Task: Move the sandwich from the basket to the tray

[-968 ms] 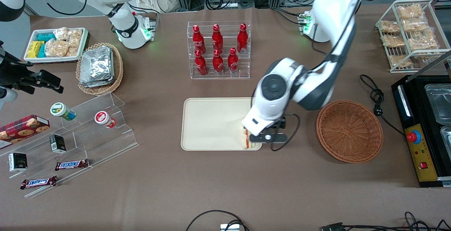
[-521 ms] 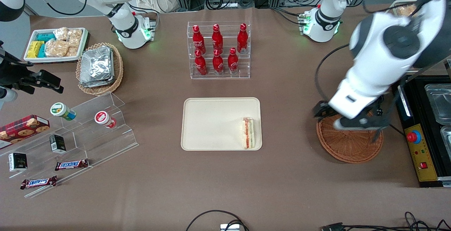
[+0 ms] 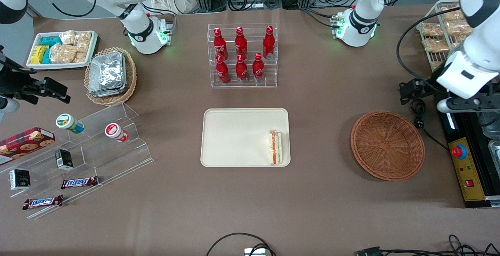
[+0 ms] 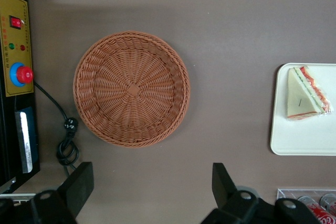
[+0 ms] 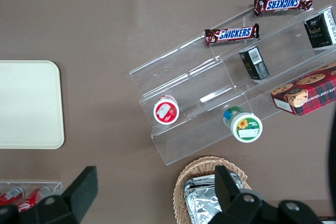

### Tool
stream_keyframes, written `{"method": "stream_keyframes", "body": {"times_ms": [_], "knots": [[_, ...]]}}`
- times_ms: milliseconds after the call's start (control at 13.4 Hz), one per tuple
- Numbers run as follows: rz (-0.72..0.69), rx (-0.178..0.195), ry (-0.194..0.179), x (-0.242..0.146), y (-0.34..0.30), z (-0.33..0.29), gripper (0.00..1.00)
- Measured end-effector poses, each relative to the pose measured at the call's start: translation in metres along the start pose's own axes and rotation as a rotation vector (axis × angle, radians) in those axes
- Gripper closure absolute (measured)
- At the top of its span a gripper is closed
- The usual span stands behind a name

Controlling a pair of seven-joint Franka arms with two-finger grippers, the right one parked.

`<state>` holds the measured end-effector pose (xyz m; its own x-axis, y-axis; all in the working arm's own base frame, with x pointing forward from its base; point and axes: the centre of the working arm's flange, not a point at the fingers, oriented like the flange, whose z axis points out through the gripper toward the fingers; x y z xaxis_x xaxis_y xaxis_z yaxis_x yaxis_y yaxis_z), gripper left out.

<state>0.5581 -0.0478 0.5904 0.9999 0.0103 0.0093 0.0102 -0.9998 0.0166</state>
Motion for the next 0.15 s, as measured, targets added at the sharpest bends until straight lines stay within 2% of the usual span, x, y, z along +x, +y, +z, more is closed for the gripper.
{"method": "stream_keyframes", "body": {"times_ms": [149], "knots": [[0.000,0.001,-0.006,-0.0011,-0.0024,-0.0001,0.00]]}}
